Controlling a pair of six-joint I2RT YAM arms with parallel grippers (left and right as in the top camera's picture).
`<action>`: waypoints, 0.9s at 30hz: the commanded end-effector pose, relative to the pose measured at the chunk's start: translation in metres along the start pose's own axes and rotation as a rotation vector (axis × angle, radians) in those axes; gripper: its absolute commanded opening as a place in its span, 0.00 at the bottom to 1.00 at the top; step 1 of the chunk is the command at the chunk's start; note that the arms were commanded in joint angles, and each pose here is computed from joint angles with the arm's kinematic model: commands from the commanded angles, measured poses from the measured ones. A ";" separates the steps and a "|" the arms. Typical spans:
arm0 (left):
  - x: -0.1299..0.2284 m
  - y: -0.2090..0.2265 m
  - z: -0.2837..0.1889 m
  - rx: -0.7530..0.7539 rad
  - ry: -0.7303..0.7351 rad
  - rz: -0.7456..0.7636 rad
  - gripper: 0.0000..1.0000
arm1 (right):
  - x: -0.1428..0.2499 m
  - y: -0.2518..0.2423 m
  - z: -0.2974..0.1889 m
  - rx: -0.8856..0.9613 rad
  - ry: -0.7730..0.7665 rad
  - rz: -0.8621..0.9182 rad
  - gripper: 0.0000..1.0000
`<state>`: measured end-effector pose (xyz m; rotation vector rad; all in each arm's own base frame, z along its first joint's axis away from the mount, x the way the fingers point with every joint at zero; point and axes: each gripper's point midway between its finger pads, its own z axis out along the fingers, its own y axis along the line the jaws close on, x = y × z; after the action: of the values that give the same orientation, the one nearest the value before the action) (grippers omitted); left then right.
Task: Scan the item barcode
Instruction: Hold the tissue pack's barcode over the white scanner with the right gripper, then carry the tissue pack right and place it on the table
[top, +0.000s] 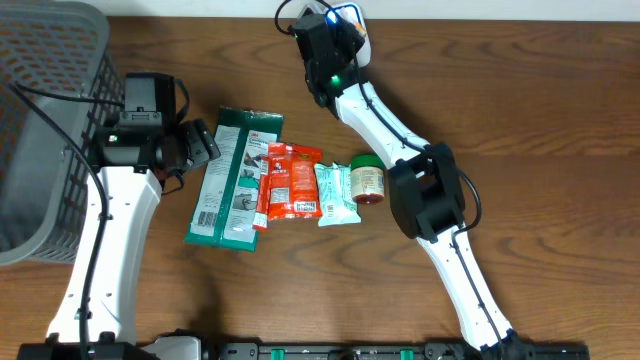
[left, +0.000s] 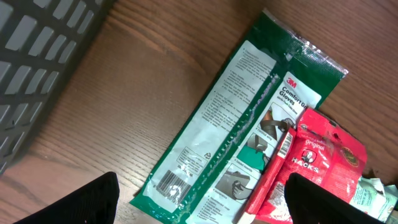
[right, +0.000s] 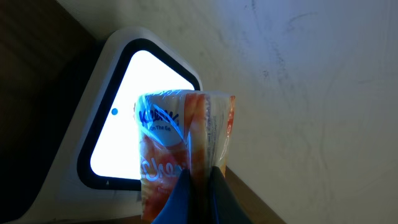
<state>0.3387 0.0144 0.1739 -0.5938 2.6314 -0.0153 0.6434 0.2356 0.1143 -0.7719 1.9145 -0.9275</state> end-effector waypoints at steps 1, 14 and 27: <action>-0.003 0.001 -0.004 -0.001 -0.014 0.006 0.85 | -0.002 -0.008 -0.001 0.024 0.005 0.007 0.01; -0.003 0.001 -0.004 -0.001 -0.014 0.006 0.85 | -0.036 -0.127 -0.087 -0.047 -0.077 0.377 0.01; -0.003 0.001 -0.004 -0.001 -0.015 0.006 0.85 | 0.035 -0.241 -0.213 -0.535 -0.040 0.747 0.01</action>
<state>0.3385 0.0144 0.1740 -0.5939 2.6318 -0.0152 0.4945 0.1513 0.3835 -0.3540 2.0911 -0.2104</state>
